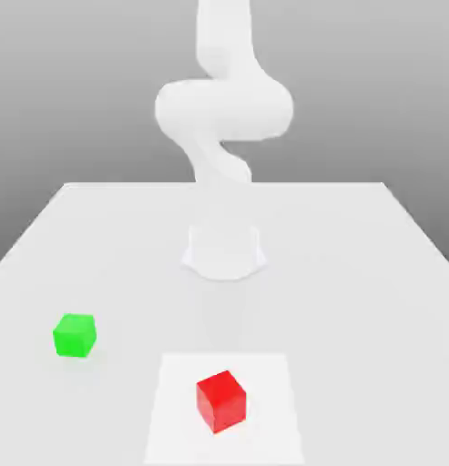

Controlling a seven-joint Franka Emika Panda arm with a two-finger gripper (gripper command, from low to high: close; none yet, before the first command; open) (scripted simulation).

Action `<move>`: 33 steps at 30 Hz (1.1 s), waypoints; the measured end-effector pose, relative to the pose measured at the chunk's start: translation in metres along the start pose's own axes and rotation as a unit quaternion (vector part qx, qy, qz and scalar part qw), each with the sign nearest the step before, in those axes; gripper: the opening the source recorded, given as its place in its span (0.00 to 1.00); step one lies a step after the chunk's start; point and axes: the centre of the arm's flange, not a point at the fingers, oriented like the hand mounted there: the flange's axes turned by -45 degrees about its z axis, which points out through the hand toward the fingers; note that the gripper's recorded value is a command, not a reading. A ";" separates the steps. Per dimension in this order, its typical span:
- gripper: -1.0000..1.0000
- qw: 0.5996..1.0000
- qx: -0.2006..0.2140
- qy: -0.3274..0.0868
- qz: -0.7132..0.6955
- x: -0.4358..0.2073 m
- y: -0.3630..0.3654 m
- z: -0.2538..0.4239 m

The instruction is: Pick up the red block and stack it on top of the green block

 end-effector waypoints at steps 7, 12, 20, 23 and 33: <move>0.50 0.983 -0.048 -0.108 0.143 -0.045 0.004 0.155; 0.50 0.950 -0.089 -0.177 0.241 -0.103 0.013 0.247; 0.50 0.864 -0.165 -0.276 0.388 -0.230 0.028 0.352; 0.50 0.840 -0.182 -0.296 0.417 -0.269 0.029 0.378; 0.00 0.837 -0.184 -0.298 0.421 -0.306 0.032 0.417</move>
